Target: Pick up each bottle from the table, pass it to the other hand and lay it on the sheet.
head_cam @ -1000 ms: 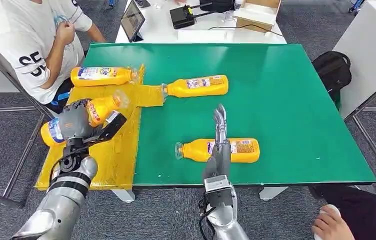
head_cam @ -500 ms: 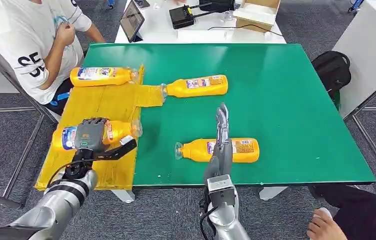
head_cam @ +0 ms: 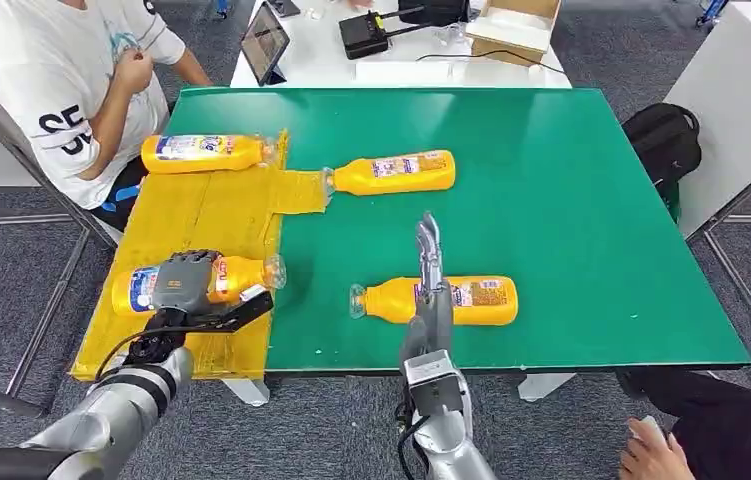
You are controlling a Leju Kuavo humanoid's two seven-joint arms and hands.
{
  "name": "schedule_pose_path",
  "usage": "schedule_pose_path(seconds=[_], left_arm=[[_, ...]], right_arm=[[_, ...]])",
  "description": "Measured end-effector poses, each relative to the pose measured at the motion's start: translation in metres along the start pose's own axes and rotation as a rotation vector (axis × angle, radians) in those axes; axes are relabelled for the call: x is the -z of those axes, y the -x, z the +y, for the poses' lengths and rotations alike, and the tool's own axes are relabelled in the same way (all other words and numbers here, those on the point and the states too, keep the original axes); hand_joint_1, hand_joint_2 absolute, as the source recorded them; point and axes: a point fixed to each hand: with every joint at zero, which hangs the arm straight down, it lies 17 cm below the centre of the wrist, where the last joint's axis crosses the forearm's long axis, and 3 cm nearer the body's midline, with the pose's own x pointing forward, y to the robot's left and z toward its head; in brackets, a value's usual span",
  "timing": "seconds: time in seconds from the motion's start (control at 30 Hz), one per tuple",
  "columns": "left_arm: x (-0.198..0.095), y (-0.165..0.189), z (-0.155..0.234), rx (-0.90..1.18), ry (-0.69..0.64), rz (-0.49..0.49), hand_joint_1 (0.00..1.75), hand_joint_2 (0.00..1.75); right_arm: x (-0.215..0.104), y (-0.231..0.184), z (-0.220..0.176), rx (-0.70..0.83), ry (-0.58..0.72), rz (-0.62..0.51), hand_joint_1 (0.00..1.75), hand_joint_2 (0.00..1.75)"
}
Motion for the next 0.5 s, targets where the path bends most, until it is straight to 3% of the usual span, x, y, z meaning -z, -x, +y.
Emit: schedule_pose_path(seconds=[0.13, 0.17, 0.2, 0.33, 0.37, 0.5], left_arm=[[0.0, 0.001, 0.0, -0.004, 0.003, 0.002, 1.75, 1.75], [0.0, 0.001, -0.001, -0.011, 0.008, 0.004, 0.8, 1.75], [0.0, 0.002, -0.002, -0.019, 0.012, 0.006, 0.0, 1.75], [0.0, 0.005, -0.005, -0.072, 0.029, 0.024, 0.0, 1.75], [0.0, 0.007, -0.005, -0.108, 0.028, 0.034, 0.0, 0.0], [0.0, 0.008, -0.005, -0.281, 0.028, 0.053, 0.0, 0.0]], right_arm=[[-0.001, 0.003, 0.001, -0.002, -0.004, 0.007, 0.0, 0.0], [-0.002, 0.003, 0.001, -0.002, -0.006, 0.007, 0.0, 0.0], [-0.002, 0.003, 0.002, -0.003, -0.01, 0.008, 0.0, 0.0], [-0.004, 0.007, 0.006, 0.001, -0.021, 0.019, 0.0, 0.0], [-0.005, 0.008, 0.006, 0.001, -0.023, 0.022, 0.0, 0.0], [-0.008, 0.012, 0.01, 0.007, -0.039, 0.034, 0.0, 0.0]])
